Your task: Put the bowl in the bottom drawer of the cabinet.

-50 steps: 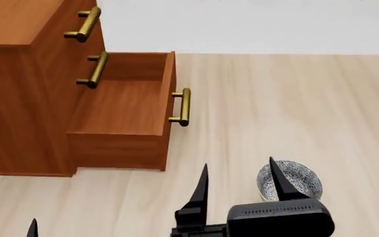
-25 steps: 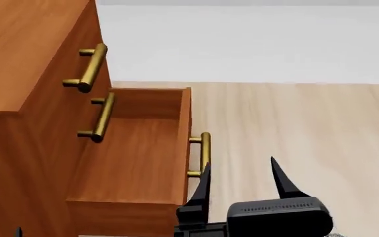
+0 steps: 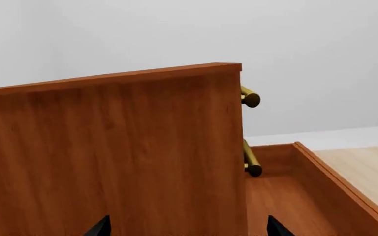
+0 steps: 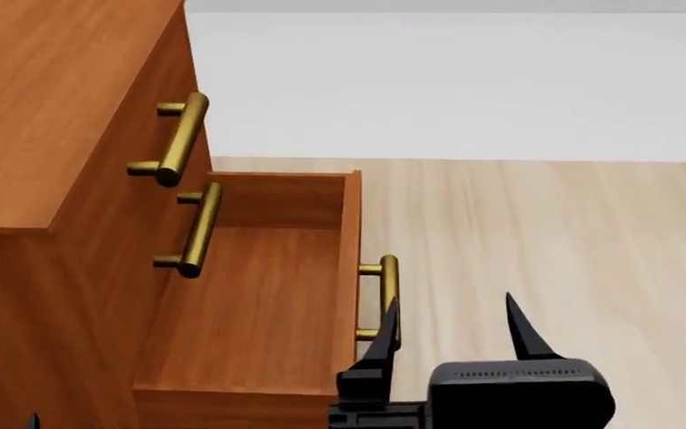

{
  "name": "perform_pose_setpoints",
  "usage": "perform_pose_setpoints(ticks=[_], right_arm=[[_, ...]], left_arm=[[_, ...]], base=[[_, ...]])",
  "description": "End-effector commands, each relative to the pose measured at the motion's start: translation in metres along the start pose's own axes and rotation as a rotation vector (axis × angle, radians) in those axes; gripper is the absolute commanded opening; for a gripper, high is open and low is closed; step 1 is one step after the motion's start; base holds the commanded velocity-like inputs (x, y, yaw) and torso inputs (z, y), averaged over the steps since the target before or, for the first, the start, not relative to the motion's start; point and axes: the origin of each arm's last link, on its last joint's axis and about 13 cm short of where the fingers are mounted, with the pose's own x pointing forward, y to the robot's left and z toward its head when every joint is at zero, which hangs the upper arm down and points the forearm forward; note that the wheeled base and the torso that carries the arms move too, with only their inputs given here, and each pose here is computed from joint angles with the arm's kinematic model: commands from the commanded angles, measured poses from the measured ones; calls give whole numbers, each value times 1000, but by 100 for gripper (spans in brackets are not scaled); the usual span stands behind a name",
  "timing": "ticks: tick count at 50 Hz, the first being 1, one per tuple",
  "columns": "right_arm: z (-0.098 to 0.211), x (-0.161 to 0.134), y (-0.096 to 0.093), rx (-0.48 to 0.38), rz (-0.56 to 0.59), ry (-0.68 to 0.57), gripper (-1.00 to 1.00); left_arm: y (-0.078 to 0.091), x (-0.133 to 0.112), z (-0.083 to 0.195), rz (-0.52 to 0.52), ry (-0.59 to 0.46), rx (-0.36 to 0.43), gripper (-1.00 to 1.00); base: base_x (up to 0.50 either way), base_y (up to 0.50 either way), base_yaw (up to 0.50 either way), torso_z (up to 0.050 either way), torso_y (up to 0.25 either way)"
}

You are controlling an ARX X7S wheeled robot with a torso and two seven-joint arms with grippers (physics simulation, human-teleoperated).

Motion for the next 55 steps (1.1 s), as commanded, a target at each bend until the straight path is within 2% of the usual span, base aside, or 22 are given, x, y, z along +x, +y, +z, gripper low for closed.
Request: perform_pose_setpoints(ticks=[1, 13, 18, 19, 32, 44, 55], right_arm=[[-1, 1, -1, 11, 4, 20, 100], [-1, 1, -1, 7, 6, 26, 100], [-2, 1, 0, -4, -29, 41, 100], [-1, 0, 0, 1, -17, 18, 100], [18, -9, -10, -4, -2, 61, 100], [43, -16, -47, -11, -32, 194, 100], [42, -21, -76, -19, -101, 356, 100]], left_arm=[[0, -1, -1, 0, 1, 3, 100], [0, -1, -1, 2, -1, 9, 100], [1, -2, 0, 0, -4, 8, 100], [0, -1, 0, 4, 1, 25, 100], [0, 0, -1, 7, -6, 14, 100], [1, 1, -1, 12, -6, 11, 100], [1, 2, 1, 13, -9, 12, 100]], base=[[500, 0, 0, 0, 0], [500, 0, 0, 0, 0], [470, 0, 0, 0, 0], [0, 0, 0, 0, 0], [0, 0, 0, 0, 0], [0, 0, 0, 0, 0], [0, 0, 0, 0, 0]])
